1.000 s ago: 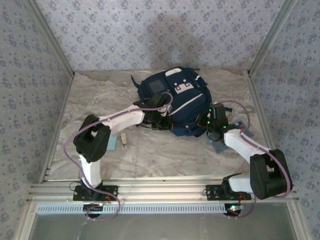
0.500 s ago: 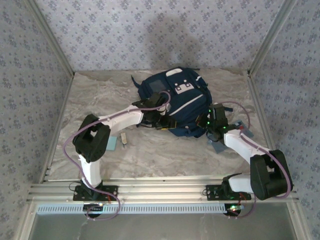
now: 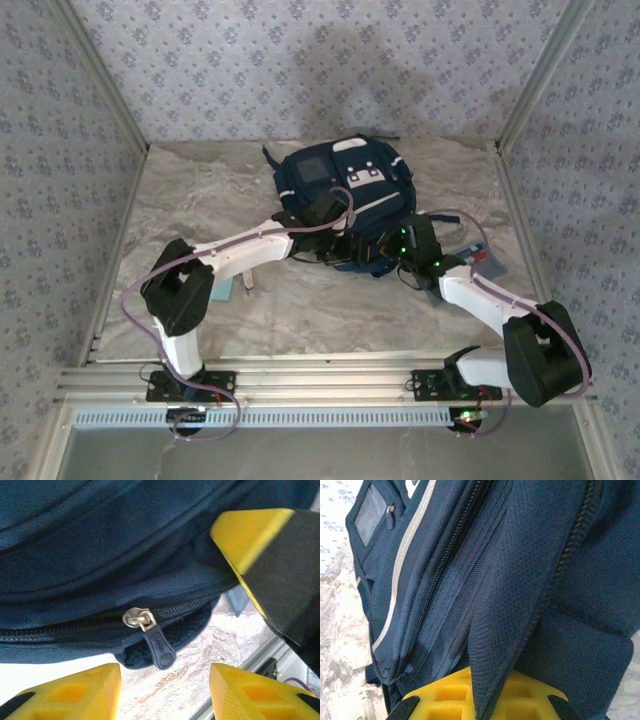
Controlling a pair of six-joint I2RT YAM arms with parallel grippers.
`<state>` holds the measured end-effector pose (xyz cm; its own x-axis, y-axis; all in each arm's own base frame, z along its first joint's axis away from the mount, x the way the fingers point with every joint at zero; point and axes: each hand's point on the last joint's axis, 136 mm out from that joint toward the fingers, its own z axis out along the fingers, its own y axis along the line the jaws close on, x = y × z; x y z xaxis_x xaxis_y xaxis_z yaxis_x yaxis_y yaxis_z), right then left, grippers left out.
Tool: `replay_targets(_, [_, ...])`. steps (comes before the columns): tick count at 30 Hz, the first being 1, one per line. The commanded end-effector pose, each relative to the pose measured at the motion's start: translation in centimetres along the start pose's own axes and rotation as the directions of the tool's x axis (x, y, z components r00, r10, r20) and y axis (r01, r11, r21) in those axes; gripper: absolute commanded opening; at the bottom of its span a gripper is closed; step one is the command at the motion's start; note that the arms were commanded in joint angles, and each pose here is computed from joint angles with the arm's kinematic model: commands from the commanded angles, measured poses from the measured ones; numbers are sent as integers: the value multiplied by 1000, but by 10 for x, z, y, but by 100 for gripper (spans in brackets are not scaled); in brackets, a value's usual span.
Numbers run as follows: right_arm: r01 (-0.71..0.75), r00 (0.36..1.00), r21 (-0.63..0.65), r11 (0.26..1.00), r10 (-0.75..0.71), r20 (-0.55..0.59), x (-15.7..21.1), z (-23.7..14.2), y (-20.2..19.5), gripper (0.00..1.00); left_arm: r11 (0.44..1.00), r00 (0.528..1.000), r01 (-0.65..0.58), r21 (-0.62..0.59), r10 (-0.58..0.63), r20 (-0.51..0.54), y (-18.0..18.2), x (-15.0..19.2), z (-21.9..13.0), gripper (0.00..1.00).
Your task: Pack books, pencil case, and school supplies into a backpack
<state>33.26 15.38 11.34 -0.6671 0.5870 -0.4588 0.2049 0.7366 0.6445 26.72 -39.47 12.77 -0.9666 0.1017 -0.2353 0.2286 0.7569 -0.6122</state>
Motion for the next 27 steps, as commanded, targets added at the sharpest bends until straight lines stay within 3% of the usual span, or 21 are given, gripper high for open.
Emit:
replay_targets(1, [-39,993,-119,992,51,107,-22,-11,33,0,999,1000,17,-49,-16,13,8,0,4,49])
replay_targets(10, [-88,991,-172,981,104,85,-16,-12,44,0,995,999,12,-101,-9,38,15,-9,24,48])
replay_targets(15, [-98,989,-197,975,117,88,-18,-13,48,0,974,999,-42,-222,43,3,33,3,33,46])
replay_targets(20, [-107,987,-197,974,128,94,-18,-13,47,0,967,999,-44,-251,44,-4,44,7,41,23])
replay_targets(27, [-113,984,-177,978,134,114,-22,-12,38,0,961,997,-72,-266,70,-15,45,9,36,9])
